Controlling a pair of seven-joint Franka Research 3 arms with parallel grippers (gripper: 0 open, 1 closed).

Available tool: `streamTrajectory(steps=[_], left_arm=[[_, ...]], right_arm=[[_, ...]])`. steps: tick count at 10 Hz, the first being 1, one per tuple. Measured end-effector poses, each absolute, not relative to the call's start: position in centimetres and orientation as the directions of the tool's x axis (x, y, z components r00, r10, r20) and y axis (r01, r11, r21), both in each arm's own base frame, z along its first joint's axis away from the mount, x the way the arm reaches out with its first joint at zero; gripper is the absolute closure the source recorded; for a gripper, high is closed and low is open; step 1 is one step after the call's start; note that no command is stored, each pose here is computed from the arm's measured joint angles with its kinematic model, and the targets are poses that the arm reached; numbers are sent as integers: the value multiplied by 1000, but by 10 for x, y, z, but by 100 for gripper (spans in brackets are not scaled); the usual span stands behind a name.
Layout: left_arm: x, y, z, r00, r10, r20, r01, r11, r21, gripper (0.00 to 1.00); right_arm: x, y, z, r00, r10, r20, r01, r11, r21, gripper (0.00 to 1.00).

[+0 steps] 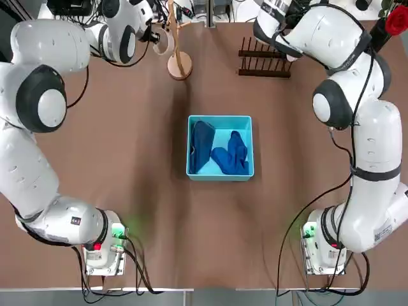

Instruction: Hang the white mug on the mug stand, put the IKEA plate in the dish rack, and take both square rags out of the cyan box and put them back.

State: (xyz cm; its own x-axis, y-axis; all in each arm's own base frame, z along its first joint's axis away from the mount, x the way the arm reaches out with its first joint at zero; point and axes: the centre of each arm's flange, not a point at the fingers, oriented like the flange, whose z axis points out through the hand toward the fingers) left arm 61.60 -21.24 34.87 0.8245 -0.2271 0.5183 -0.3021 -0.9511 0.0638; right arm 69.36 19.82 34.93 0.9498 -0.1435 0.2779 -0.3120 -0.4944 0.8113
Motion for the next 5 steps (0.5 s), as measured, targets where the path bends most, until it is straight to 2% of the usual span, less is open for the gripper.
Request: streamTrajectory(steps=[2, 5], left_arm=[[619, -214, 353, 819, -225, 527, -303, -951, 65, 84], [624, -213, 356, 816, -220, 535, -300, -952, 66, 37]], right_arm=[[693, 200, 340, 949, -145, 279, -314, -490, 813, 97], [693, 202, 333, 944, -154, 292, -330, -484, 811, 97]])
